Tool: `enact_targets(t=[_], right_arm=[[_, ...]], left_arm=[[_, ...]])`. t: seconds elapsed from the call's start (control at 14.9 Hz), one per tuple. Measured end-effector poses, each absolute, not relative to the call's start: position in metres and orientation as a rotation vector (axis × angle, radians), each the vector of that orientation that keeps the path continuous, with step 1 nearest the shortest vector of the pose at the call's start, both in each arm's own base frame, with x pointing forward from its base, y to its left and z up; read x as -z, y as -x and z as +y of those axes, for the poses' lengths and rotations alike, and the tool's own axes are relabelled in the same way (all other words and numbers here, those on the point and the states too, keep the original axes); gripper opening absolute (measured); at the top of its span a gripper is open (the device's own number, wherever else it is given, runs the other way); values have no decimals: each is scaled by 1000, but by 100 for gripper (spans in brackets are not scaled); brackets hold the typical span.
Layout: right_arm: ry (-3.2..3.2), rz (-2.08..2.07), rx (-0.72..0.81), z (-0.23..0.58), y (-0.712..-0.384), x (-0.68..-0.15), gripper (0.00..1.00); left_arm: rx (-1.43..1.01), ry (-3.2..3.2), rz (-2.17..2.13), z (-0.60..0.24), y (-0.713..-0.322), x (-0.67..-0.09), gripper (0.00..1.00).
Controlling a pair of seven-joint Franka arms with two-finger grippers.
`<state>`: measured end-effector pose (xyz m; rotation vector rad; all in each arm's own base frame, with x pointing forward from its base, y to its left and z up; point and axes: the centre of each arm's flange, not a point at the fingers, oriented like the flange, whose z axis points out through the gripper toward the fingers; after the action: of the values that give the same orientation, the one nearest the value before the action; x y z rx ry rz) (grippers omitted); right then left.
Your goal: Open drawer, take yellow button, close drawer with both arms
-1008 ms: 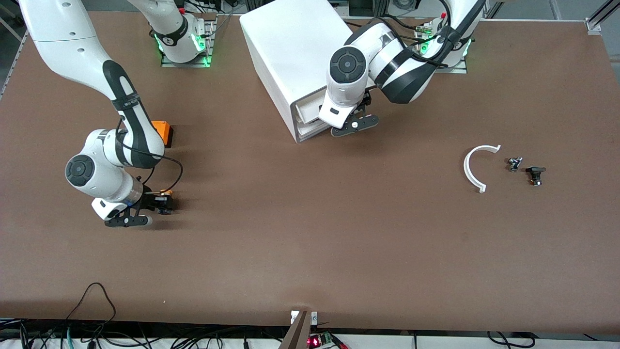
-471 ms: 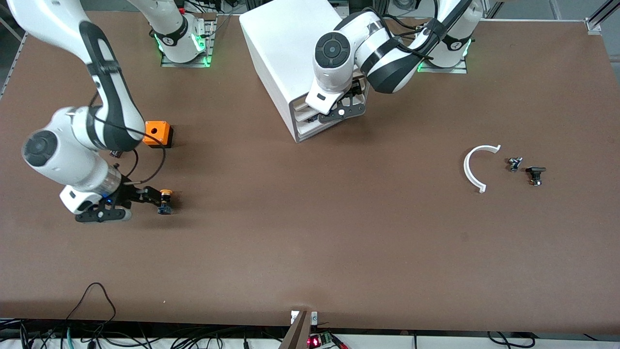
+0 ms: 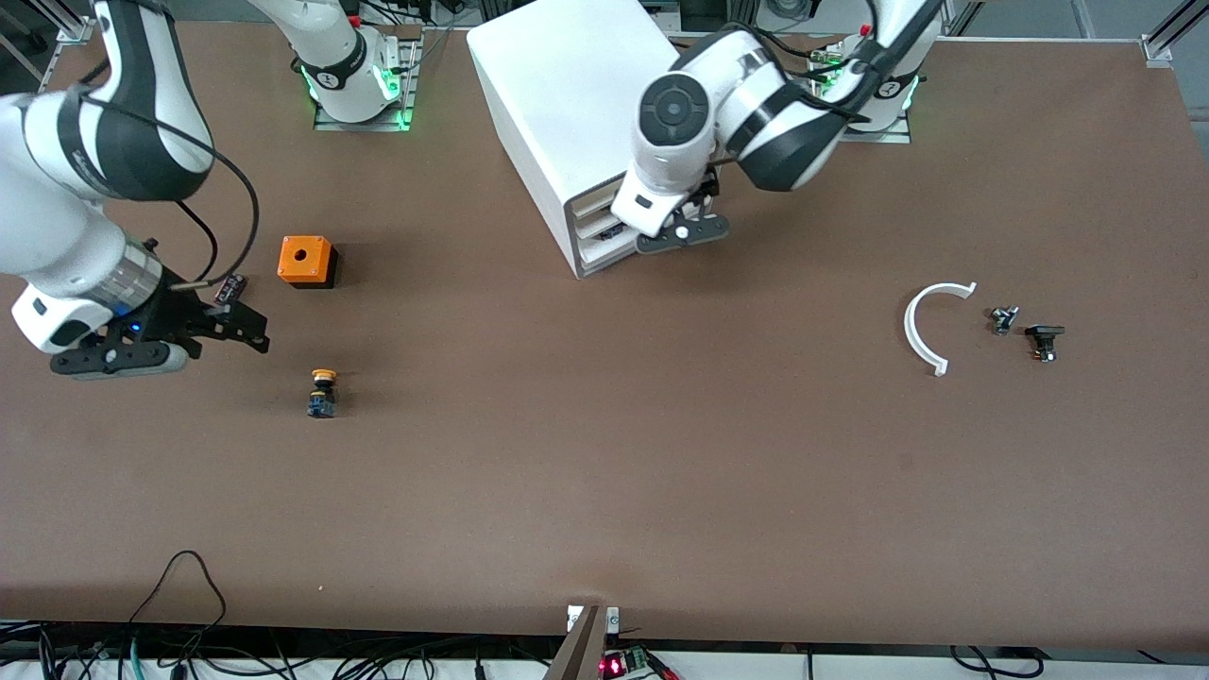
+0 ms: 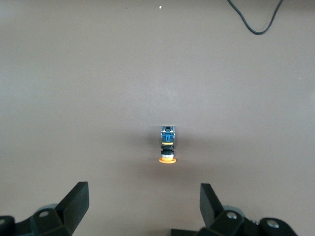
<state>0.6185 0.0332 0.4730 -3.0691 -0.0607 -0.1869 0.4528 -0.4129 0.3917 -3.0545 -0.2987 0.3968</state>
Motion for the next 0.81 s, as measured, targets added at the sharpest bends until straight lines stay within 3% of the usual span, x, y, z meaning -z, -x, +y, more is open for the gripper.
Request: enact_targets(t=[0.4, 0.81], right_arm=[[3084, 91, 71, 27, -591, -540, 100], [3091, 81, 73, 28, -558, -595, 100]], left_arm=[[-343, 3146, -62, -309, -535, -455, 99], [-214, 3150, 266, -211, -589, -480, 99]])
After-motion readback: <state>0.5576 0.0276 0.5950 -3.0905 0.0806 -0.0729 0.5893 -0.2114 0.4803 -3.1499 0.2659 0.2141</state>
